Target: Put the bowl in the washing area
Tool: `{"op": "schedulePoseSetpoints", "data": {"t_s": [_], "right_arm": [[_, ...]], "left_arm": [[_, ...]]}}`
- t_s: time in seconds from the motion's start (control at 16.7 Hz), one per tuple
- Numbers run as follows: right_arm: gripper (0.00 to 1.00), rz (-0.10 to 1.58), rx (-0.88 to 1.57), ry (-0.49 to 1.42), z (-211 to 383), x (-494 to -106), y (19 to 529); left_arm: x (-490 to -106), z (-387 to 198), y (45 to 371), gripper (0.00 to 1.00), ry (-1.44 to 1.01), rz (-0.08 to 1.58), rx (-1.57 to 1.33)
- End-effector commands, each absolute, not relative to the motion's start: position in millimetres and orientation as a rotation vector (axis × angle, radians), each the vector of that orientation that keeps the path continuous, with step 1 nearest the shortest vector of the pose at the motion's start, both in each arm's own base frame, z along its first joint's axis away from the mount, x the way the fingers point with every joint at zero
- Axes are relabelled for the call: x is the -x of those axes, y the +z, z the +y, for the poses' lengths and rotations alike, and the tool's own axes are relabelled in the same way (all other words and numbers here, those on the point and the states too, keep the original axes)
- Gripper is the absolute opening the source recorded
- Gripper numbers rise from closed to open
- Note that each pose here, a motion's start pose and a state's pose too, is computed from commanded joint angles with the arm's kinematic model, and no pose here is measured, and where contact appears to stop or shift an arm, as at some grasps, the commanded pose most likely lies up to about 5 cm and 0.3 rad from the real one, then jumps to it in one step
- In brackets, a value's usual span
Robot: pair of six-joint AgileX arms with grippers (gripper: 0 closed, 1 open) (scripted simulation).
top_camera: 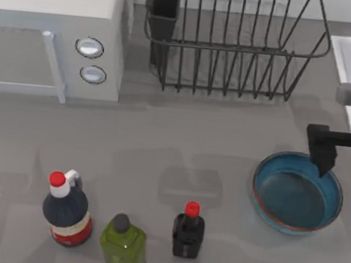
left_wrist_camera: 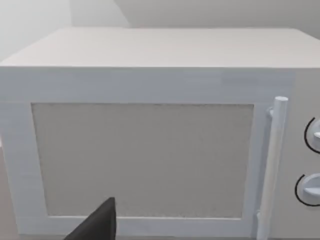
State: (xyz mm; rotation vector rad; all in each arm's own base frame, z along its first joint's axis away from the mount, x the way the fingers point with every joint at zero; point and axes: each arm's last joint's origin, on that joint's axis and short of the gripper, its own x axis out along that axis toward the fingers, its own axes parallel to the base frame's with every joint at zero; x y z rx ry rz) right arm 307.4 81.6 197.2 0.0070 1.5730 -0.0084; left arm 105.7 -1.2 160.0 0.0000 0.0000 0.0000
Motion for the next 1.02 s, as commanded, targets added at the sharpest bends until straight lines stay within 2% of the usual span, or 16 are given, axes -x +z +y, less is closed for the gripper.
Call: {"op": "schedulePoseSetpoints", "data": {"t_s": [0.36, 0.66, 1.02], "right_arm": [[1.00, 1.568, -0.008, -0.007, 82, -306, 133], [1.00, 1.571, -0.008, -0.008, 82, -305, 129], [0.55, 1.571, -0.008, -0.008, 82, -305, 129]], "left_arm": [[-106, -1, 160, 1.00, 0.000, 0.000, 0.000], [-106, -1, 160, 1.00, 0.000, 0.000, 0.000], [-106, -1, 160, 1.00, 0.000, 0.000, 0.000]]}}
